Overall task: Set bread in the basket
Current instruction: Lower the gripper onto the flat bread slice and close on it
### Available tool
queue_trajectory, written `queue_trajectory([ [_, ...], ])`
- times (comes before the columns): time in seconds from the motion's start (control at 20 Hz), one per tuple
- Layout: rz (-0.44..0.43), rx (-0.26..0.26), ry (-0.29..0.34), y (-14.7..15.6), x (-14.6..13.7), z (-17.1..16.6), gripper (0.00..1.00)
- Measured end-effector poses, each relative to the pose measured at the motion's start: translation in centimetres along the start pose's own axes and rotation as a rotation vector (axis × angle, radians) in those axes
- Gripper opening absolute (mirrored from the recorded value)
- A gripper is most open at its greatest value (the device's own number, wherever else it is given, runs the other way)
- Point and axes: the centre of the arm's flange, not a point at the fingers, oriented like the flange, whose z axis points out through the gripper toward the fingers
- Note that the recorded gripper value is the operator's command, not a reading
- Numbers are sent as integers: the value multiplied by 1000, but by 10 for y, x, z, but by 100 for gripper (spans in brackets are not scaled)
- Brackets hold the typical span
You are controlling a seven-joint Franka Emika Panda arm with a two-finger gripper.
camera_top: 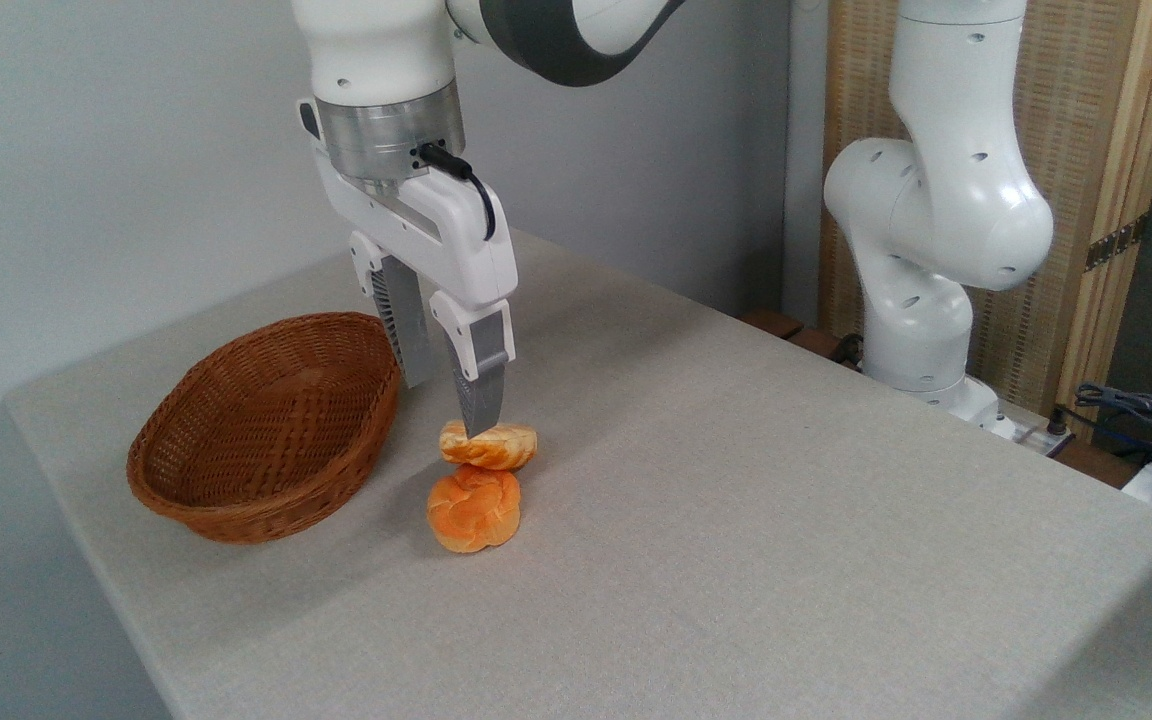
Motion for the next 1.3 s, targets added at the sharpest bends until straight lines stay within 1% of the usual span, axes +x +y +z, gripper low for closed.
queue_trajectory([
  [0.45,0,-12,-14,1,-1,5,100],
  [0.65,2,-39,-43,6,-6,22,100],
  [0.85,-2,-82,-64,18,-16,42,100],
  [1.0,-20,-107,-45,25,-15,51,100],
  [1.15,-21,-97,-22,30,-7,60,100],
  [1.3,-28,-95,-25,35,1,70,100],
])
